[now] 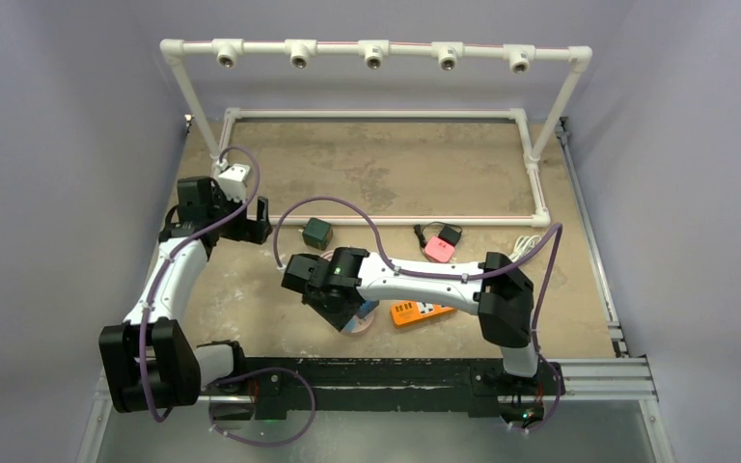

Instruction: Insert the plug

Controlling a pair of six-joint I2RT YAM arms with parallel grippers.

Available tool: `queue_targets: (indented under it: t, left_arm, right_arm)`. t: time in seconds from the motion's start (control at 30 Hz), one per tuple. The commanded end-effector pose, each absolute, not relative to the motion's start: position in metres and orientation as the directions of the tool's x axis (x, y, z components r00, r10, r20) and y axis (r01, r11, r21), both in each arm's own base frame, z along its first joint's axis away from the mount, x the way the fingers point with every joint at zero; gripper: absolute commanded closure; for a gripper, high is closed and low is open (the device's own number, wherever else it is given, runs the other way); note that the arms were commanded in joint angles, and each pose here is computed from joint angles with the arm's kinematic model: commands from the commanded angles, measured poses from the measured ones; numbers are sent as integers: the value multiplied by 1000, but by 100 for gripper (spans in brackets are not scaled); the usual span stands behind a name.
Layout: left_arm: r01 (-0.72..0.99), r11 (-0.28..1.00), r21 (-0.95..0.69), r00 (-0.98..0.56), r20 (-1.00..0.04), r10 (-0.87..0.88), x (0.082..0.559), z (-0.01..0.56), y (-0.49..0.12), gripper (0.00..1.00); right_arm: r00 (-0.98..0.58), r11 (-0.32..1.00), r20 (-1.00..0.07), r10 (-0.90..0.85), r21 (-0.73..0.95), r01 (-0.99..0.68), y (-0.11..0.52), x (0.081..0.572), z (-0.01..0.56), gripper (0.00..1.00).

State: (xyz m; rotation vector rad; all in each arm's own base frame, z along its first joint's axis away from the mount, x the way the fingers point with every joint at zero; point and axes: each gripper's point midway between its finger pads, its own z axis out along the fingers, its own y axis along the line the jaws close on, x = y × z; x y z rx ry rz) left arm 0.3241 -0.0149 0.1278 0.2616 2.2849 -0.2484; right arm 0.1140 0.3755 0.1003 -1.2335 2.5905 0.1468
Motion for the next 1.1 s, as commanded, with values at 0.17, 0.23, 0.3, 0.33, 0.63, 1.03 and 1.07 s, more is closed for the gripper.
queue_targets:
  t: [0.17,0.23,0.3,0.33,0.63,1.03,1.07]
  left_arm:
    - [316,945,-90,-599,-791,125,327,136,-20,1]
    - [324,942,-86,-597,-791,133,326,135,-21,1]
    - [331,940,-86,-596,-791,138,326,135,-22,2]
    - [335,938,-88,-594,-792,138,326,135,-22,4]
    - [361,928,-94,-589,-794,149,328,135,-26,9]
    - [371,925,-80,-581,-797,164,329,136,-25,11]
    - [371,925,-79,-578,-799,164,329,137,-25,11]
  right_arm:
    - [-545,588,-328,-771,-40,-808,386,123,108,100]
    - [-545,590,-330,-771,-47,-806,385,126,107,100]
    - [-548,596,-336,-766,-50,-802,385,129,108,100]
    - [-548,596,-337,-765,-48,-802,385,130,107,100]
    - [-551,597,-342,-761,-35,-802,382,141,104,100]
    - [-558,591,-297,-775,-26,-806,375,135,99,100]
    - [-559,591,-294,-775,-25,-806,375,135,99,100]
